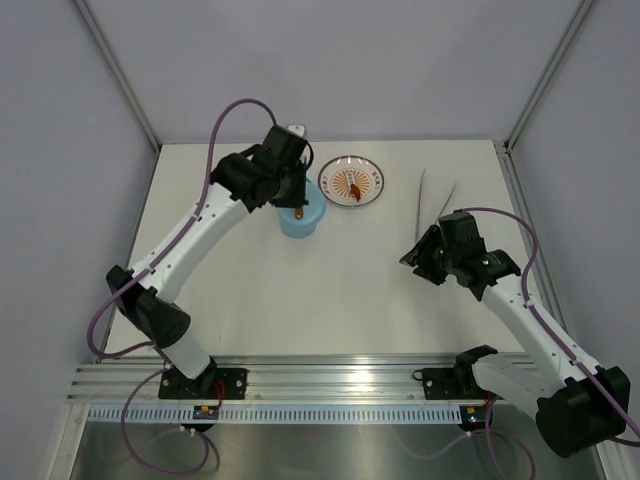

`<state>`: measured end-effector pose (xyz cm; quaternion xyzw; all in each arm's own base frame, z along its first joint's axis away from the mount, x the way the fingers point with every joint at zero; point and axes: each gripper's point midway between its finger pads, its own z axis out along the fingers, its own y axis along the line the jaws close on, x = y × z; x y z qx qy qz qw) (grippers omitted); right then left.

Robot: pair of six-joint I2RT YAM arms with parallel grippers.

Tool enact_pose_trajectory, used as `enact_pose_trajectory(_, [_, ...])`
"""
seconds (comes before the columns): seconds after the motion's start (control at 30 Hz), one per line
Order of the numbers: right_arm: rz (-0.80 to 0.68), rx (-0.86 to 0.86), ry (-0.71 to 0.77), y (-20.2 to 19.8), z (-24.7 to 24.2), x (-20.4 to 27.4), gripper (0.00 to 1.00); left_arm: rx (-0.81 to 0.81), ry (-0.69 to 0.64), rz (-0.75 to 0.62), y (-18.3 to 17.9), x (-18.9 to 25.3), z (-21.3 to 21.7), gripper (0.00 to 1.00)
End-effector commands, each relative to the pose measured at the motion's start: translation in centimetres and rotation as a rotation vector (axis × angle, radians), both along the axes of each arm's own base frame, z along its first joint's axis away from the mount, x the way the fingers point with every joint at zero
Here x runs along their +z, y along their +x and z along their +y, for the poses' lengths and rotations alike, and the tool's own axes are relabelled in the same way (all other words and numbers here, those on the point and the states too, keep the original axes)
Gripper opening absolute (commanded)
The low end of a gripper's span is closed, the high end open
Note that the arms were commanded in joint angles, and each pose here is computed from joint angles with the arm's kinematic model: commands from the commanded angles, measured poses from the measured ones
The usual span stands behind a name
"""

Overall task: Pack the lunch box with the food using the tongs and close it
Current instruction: Pick up the box lid from the center of the board, then close the box lid on the packing box.

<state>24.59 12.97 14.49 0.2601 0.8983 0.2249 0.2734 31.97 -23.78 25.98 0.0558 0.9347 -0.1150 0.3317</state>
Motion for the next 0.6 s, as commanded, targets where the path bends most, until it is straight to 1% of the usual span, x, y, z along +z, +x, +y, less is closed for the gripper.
enact_pose_trajectory(0.0, [-0.043,0.000,-0.005,0.6,-0.2,1.5,0.53,-0.008,0.048,0.026,2.4,0.8,1.1,0.00])
enact_pose_trajectory(0.03, [-0.044,0.000,-0.004,0.7,-0.2,1.6,0.53,-0.005,0.021,-0.011,3.4,2.7,0.8,0.00])
enact_pose_trajectory(0.07, [-0.043,0.000,-0.005,0.7,-0.2,1.6,0.53,0.011,0.029,0.000,4.2,2.6,1.5,0.00])
enact_pose_trajectory(0.1, [-0.043,0.001,-0.006,0.8,-0.2,1.6,0.53,0.013,0.036,0.018,5.1,1.8,1.3,0.00])
enact_pose_trajectory(0.13, [-0.043,0.000,-0.005,0.8,-0.2,1.7,0.53,0.027,0.021,-0.008,6.1,2.8,1.6,0.00])
enact_pose_trajectory(0.27, [-0.039,0.003,-0.011,1.0,-0.1,1.8,0.53,0.062,0.016,0.001,8.3,2.1,2.2,0.00])
enact_pose_trajectory(0.33, [-0.042,0.005,-0.011,1.2,0.0,1.9,0.53,0.066,-0.003,0.018,9.1,1.4,2.5,0.00])
enact_pose_trajectory(0.57, [-0.039,0.010,-0.006,1.5,0.2,2.1,0.53,0.075,-0.046,0.016,11.2,0.5,2.4,0.00])
